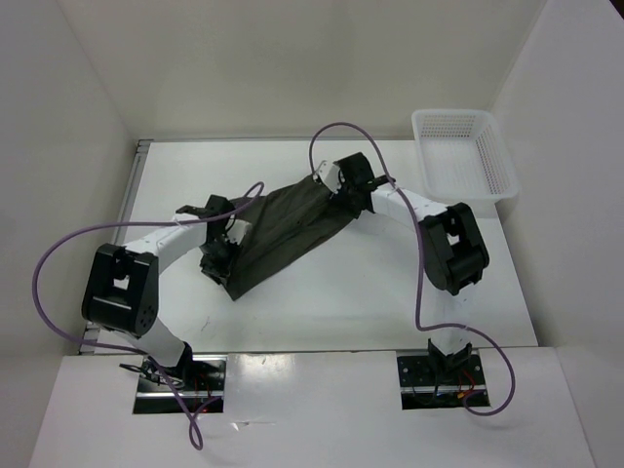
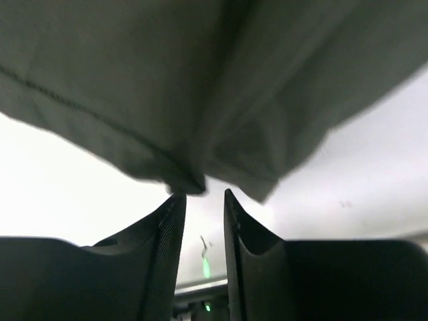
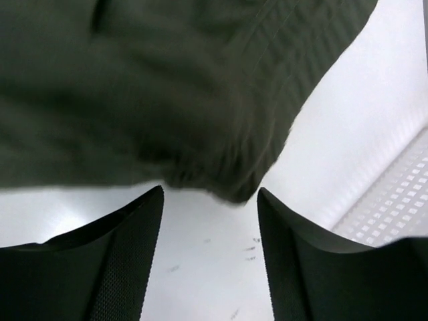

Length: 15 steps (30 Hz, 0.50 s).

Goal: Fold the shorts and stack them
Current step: Fold the shorts

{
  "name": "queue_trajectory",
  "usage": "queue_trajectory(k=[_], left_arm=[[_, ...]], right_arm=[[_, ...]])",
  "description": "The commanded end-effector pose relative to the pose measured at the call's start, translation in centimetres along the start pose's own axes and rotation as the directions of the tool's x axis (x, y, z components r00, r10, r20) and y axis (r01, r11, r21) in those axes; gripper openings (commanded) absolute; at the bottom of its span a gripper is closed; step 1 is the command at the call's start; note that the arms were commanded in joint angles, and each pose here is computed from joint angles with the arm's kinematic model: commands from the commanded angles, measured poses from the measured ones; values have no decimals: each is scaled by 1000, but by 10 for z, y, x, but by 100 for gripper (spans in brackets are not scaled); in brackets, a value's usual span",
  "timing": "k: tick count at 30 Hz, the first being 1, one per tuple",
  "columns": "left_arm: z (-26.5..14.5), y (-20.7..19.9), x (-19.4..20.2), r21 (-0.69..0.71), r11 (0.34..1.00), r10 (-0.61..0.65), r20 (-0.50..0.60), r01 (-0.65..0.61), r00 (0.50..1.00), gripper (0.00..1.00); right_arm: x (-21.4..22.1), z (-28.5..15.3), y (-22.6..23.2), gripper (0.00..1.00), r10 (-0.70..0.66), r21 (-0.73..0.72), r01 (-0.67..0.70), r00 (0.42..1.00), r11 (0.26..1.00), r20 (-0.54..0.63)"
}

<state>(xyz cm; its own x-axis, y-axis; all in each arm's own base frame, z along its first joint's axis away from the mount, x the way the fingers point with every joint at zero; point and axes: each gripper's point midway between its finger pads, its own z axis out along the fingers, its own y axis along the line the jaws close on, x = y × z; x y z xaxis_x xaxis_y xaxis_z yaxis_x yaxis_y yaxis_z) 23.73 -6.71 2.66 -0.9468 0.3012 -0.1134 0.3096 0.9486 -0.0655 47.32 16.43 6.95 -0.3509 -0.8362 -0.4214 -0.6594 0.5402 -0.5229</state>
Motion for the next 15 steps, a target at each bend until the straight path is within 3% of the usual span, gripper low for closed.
queue_trajectory(k=[1,3,6,9,10,12,13,14,15], left_arm=[[-39,-19,-9,95,995,5,33,-8,999,37],[-63,-31,-11,150,989,5,40,-11,999,43],[-80,-41,-11,200,980,3,22,-7,1000,43],[-77,-38,-38,190,981,8,95,-26,995,43],[-73,-32,-59,161,986,15,171,-43,985,43],[-56,-19,-76,96,995,20,212,-41,977,43],[-54,-1,-99,15,1000,19,288,-25,957,43],[-51,5,-107,-15,1000,22,310,-18,951,43],[-44,15,-113,-38,999,7,314,5,950,43]], right_arm=[[-33,-66,-32,66,-11,-65,22,986,998,166],[-33,-91,-22,69,-37,-162,69,980,984,193],[-44,-117,-16,69,-69,-235,141,955,962,288],[-73,-121,-7,65,35,-310,82,934,947,355],[-78,-109,-4,64,73,-332,52,933,942,352],[-109,-99,-2,54,132,-319,1,908,948,397],[-119,-92,-2,50,145,-309,-15,903,951,403],[-121,-70,6,45,191,-317,-71,911,946,366],[-145,-69,-4,36,212,-289,-93,887,953,410]])
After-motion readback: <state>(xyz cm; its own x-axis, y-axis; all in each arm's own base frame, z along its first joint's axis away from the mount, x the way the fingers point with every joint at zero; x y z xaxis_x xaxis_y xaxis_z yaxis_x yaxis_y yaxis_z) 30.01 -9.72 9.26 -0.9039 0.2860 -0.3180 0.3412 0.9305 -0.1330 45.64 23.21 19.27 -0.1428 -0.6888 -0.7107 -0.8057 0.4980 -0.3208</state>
